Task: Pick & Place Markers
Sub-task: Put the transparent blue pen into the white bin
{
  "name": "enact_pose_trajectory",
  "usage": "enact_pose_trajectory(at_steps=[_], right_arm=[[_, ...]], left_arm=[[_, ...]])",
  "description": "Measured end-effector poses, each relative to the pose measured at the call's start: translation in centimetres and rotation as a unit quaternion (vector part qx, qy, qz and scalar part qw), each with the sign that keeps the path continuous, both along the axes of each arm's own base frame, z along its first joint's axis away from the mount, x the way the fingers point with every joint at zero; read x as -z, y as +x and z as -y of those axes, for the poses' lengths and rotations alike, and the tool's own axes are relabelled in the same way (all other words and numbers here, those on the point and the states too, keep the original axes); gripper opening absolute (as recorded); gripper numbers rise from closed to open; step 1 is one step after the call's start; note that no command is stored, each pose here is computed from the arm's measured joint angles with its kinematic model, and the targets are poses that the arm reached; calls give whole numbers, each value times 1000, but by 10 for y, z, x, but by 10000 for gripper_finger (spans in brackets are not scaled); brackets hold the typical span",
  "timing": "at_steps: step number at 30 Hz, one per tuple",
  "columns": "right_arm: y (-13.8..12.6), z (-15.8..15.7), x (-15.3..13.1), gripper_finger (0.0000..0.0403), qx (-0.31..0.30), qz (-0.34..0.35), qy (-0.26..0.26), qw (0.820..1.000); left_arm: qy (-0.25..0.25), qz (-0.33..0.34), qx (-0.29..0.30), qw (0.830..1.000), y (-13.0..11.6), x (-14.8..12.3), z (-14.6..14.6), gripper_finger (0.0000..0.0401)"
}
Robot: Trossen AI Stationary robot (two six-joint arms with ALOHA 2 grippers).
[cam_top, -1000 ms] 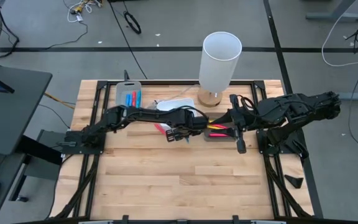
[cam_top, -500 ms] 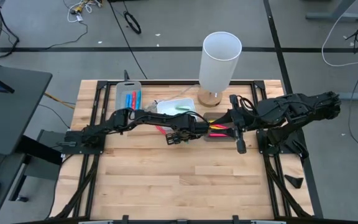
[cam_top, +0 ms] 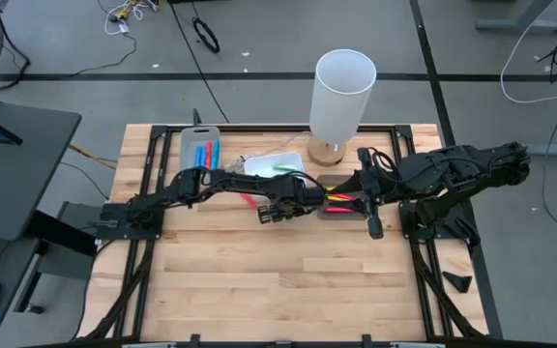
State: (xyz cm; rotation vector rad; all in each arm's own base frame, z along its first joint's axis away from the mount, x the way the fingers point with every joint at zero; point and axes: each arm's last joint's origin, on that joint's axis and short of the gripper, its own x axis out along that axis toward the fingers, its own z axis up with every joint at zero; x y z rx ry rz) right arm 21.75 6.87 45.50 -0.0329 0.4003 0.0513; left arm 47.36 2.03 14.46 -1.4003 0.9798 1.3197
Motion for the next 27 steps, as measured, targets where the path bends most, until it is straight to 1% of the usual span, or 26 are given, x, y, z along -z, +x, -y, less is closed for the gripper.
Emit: enact_pose_trajectory(at_steps=[7,10,16,18,20,22,24,27], right_arm=[[0,0,0,114,0,0,0,1000],[0,0,0,114,0,0,-1,1000],[0,0,0,114,0,0,-1,1000],[0,0,0,114,0,0,1,1000],[0,0,0,114,7,-3,21,1000],[0,-1,1,114,0,-8,52,999],[-1,-3,0,114,-25,-11,75,997],[-1,-6,0,114,-58,-19,104,993]], left_arm=[[-6,5,1,1000,1,0,1,62],[-7,5,5,1000,1,0,5,28],[-10,3,17,1000,1,-1,9,24],[-14,1,36,999,0,-2,12,26],[-27,-2,69,997,-1,-3,16,30],[-42,-17,113,993,-5,-6,21,30],[-51,-31,156,986,-9,-8,27,27],[-63,-64,226,970,-17,-12,39,25]])
